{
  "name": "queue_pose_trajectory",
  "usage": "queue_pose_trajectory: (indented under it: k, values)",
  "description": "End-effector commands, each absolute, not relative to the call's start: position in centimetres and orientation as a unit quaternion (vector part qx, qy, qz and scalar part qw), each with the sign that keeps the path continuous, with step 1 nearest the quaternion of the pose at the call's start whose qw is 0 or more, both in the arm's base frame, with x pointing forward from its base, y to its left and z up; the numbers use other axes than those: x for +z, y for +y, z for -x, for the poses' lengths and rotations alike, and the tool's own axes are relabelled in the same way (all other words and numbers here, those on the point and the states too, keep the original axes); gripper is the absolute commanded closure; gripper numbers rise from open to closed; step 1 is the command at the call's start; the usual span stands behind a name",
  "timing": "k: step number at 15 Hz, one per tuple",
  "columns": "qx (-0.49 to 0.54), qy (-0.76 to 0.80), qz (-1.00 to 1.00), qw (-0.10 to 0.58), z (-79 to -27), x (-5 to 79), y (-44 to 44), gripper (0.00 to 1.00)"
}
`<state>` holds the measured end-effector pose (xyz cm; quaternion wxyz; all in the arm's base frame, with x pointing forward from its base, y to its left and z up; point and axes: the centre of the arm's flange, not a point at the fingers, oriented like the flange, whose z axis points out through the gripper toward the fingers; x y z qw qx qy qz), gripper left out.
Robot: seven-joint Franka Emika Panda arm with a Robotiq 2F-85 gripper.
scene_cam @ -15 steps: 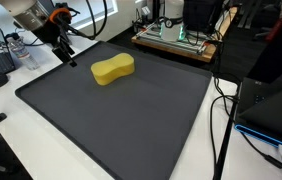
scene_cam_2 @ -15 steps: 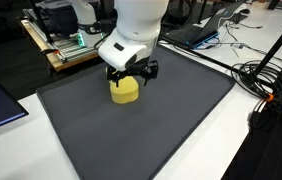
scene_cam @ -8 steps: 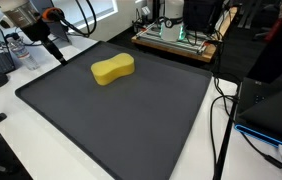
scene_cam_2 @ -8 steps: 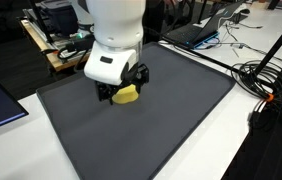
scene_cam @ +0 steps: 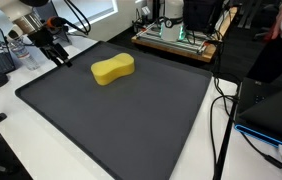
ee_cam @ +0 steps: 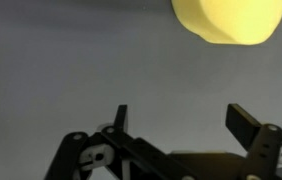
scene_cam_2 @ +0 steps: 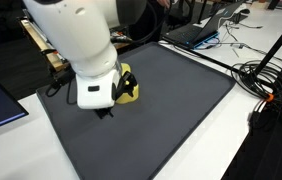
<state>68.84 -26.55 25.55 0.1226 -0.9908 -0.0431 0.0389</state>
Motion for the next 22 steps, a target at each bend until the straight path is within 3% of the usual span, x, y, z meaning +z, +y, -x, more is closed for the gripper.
queue_pose_trajectory:
  k: [1,10,22]
  values:
    - [0.034,-0.098,0.979,0.177,-68.9,24.6,-28.2,0.0]
    - [0.06,-0.15,0.962,0.219,-64.5,22.5,-30.7,0.0]
    - [0.031,-0.045,0.966,0.251,-55.1,21.0,-30.0,0.0]
